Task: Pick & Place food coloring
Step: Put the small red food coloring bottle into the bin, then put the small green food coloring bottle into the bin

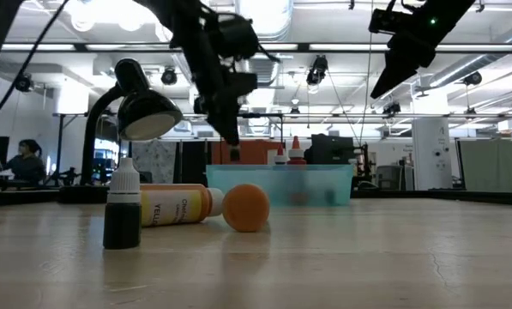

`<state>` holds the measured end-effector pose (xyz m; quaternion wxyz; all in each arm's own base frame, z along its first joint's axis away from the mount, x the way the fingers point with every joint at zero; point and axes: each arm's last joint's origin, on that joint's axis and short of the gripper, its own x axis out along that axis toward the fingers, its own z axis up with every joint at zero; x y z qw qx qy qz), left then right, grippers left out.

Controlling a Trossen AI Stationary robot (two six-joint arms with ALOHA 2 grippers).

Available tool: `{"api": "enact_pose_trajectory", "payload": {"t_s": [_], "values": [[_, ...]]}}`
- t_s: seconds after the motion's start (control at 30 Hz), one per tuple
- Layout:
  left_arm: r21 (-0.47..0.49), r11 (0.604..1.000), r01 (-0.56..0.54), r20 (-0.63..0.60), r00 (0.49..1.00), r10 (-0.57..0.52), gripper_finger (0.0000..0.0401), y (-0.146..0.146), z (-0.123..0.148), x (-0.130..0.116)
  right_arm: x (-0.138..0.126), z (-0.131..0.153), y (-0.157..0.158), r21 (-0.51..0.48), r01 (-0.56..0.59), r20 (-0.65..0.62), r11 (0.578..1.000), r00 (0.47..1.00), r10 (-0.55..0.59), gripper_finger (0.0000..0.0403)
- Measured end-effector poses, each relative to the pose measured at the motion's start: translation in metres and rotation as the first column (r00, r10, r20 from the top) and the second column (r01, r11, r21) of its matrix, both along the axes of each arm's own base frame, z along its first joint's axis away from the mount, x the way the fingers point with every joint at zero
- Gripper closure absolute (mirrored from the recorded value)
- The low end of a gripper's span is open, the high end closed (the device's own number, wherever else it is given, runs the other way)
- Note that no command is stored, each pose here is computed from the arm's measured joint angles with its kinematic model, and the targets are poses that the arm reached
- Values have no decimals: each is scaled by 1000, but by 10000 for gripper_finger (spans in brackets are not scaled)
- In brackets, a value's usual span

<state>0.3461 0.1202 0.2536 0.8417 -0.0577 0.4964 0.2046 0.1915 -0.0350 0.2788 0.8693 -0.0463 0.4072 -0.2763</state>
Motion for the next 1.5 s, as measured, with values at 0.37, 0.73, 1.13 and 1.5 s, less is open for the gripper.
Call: {"api": "enact_pose_trajectory", "payload": {"t_s": [0.37,0.73,1.13,1.5], "values": [[12,1000,4,-46,999,-4,369,7,-42,19,-2,-4,-4,1,55,2,998,998,-55,321],[-17,1000,12,-138,990,-14,363,9,-69,23,-2,-4,-5,-2,65,1,998,998,-65,321],[-4,1000,3,-115,993,-4,294,7,-52,17,-2,-4,-5,-1,66,2,998,998,-66,321],[-39,968,249,70,967,-246,291,-34,31,-9,-2,-4,-5,-3,60,-2,998,998,-60,321]]}}
